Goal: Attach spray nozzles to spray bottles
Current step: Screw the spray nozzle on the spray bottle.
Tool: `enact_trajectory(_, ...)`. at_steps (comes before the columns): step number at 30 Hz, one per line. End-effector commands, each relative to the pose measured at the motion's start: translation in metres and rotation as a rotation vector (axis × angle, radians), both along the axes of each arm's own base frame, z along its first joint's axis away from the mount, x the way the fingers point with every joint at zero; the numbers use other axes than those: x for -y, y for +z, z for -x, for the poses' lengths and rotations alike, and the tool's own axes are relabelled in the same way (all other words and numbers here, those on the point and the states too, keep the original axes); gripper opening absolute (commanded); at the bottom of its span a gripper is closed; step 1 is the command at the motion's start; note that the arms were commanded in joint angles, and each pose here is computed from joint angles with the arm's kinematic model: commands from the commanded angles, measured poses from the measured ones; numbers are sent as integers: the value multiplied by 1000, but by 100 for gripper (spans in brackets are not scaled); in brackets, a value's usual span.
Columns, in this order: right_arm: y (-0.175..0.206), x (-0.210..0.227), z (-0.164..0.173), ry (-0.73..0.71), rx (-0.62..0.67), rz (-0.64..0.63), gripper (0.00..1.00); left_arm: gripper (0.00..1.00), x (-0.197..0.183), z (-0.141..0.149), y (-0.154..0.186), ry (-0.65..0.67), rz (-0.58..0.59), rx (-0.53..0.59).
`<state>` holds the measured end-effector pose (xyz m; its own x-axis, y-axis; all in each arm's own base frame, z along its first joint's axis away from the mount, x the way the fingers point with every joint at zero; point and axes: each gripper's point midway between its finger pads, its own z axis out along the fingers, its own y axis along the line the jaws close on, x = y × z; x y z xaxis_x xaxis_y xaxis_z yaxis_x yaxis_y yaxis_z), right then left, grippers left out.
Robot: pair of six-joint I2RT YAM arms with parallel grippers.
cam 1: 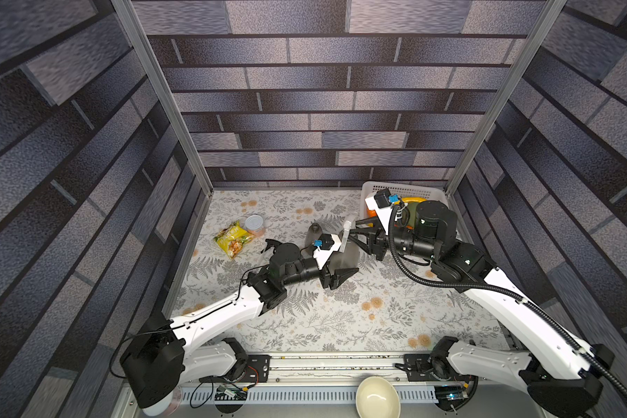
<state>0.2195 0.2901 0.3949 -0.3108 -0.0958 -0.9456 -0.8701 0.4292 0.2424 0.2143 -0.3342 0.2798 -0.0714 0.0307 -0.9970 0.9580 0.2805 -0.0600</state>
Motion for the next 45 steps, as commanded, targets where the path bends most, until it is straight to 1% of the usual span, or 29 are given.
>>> enact_trajectory(1,-5,-3,-2,5,-21,-19,34,78,6,7,24,-39,35,71)
enact_trajectory(5,-14,-3,-3,-3,-39,-7,31,78,7,6,24,-38,34,73)
enact_trajectory(9,-26,1,-9,-64,-62,12,27,77,6,2,26,-15,40,87)
enact_trajectory(12,-38,3,-16,-159,-86,47,22,77,6,-2,28,15,44,108)
enact_trajectory(15,-48,8,-26,-289,-103,67,18,76,5,-7,32,44,55,130)
enact_trajectory(17,-49,12,-31,-374,-104,51,16,77,4,-9,34,58,63,141)
enact_trajectory(20,-50,13,-35,-454,-119,5,15,76,4,-13,35,77,73,149)
enact_trajectory(24,-47,5,-35,-484,-111,-38,14,76,4,-14,35,85,79,156)
enact_trajectory(26,-47,6,-38,-514,-112,-40,13,76,3,-15,35,92,80,156)
enact_trajectory(30,-44,1,-37,-508,-122,-69,14,77,2,-14,32,96,79,156)
enact_trajectory(34,-38,-1,-32,-469,-118,-66,24,76,0,-15,28,99,78,143)
enact_trajectory(35,-36,-2,-29,-448,-114,-59,30,76,-1,-15,27,101,80,138)
enact_trajectory(37,-32,0,-22,-413,-99,-40,49,76,-4,-16,25,102,82,129)
enact_trajectory(38,-31,2,-19,-409,-95,-37,55,76,-5,-15,24,102,81,125)
enact_trajectory(39,-29,4,-16,-399,-85,-29,60,76,-6,-16,23,104,80,122)
enact_trajectory(42,-24,13,-8,-382,-54,-21,70,76,-10,-16,22,105,83,117)
enact_trajectory(43,-22,16,-4,-371,-44,-22,76,76,-10,-15,22,102,84,115)
enact_trajectory(45,-23,19,0,-352,-28,-7,84,76,-10,-15,23,99,88,112)
